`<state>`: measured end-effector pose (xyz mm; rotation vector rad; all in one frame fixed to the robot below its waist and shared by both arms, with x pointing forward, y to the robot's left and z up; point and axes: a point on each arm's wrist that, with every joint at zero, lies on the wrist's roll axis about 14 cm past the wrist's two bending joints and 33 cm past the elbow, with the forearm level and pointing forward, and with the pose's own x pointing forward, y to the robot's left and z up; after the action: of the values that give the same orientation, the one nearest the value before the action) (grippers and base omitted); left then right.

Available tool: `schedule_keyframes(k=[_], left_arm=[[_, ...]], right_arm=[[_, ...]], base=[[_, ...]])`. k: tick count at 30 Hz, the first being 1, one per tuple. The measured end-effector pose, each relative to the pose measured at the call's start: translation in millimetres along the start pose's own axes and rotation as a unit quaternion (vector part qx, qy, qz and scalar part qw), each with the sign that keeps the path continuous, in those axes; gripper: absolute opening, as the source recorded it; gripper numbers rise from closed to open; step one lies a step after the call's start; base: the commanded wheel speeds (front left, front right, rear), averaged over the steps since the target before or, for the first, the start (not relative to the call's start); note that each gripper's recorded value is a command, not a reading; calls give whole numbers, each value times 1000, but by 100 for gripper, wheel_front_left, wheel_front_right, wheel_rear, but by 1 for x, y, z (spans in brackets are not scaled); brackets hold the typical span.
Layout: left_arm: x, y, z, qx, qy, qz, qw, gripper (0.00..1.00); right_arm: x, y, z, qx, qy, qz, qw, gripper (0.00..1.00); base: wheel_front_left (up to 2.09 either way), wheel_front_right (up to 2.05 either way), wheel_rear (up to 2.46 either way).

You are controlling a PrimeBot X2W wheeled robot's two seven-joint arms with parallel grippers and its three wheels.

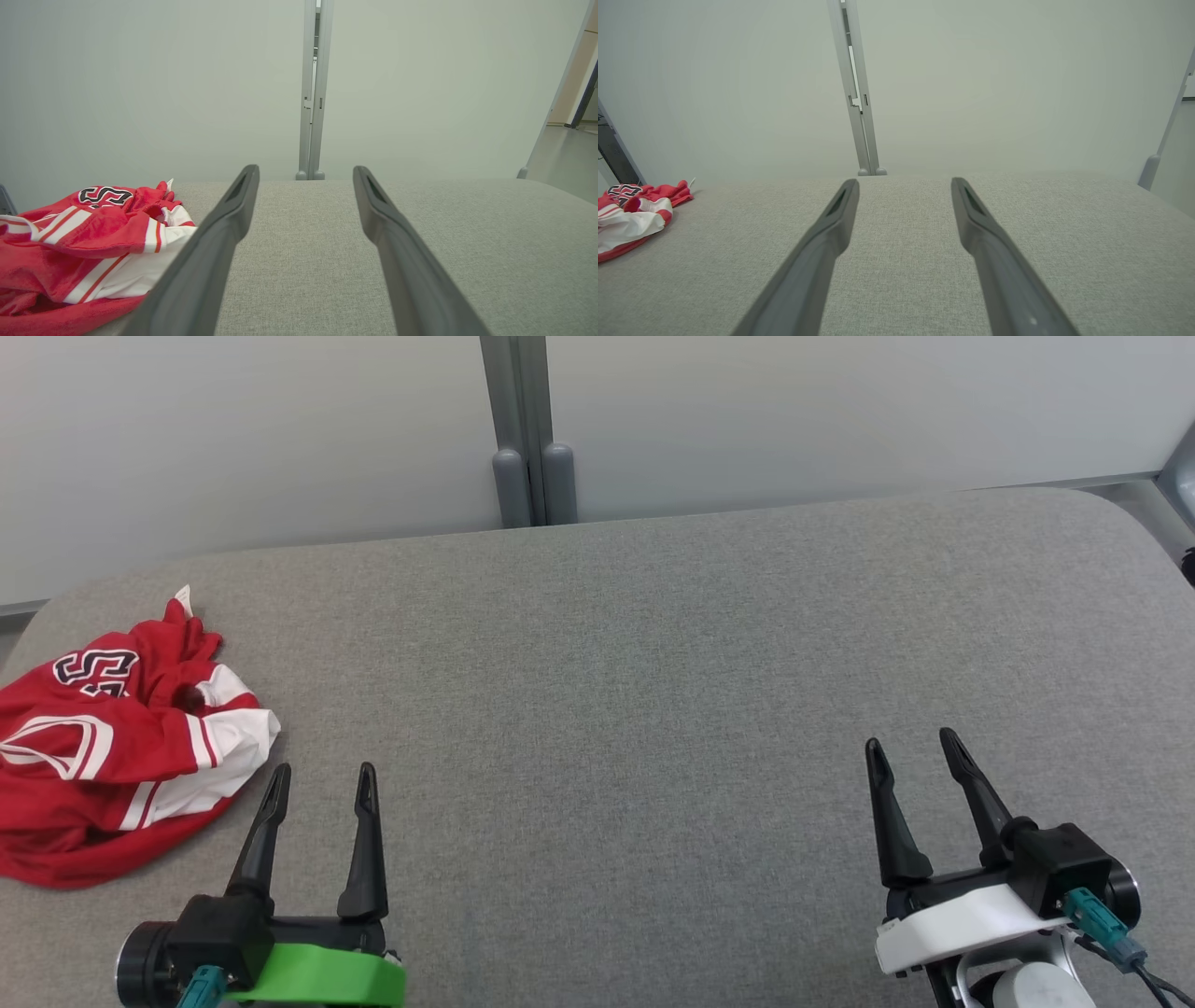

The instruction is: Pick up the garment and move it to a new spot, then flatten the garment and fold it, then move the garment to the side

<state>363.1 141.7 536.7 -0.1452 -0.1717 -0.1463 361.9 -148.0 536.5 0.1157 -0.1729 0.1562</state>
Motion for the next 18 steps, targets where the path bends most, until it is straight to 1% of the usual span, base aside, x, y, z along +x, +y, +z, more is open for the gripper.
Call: schedule_keyframes(k=[18], left_arm=[[-2, -4, -3, 0, 4, -5, 1000, 100]], right_arm=[[0, 0, 2, -7, -3, 1, 1000, 100]], base=[[0, 0, 0]])
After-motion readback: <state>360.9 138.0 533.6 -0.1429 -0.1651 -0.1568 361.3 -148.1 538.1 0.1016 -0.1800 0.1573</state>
